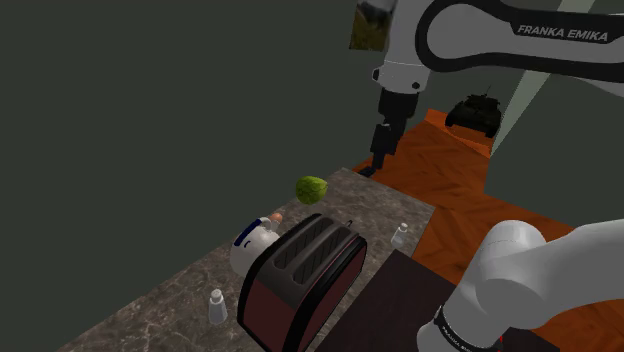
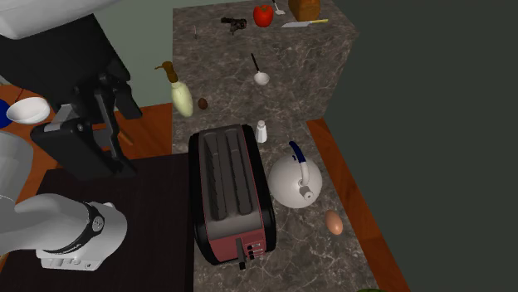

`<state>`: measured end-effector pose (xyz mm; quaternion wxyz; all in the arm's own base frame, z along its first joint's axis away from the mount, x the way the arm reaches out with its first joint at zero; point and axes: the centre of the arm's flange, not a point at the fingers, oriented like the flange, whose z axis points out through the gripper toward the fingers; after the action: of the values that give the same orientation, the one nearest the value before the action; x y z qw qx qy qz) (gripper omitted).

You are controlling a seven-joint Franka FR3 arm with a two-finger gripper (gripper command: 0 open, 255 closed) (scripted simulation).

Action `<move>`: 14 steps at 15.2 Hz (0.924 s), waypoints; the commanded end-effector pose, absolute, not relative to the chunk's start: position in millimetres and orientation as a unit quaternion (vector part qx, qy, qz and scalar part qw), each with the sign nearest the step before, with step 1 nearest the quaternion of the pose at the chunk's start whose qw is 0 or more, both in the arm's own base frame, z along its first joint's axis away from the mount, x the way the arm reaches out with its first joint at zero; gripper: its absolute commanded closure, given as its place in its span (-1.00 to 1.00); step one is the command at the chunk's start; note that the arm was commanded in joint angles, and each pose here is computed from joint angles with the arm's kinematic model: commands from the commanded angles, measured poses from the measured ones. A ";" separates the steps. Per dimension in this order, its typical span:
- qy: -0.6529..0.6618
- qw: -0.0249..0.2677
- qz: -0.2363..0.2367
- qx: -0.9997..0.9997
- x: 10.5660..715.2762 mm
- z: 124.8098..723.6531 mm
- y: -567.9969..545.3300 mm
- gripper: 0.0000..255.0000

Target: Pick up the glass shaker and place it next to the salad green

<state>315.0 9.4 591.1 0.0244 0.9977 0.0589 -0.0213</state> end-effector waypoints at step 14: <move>0.066 0.031 -0.016 0.997 383.1 473.5 115.1 -1.00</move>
<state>379.1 106.2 481.6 0.0312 0.9972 0.0659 -0.0176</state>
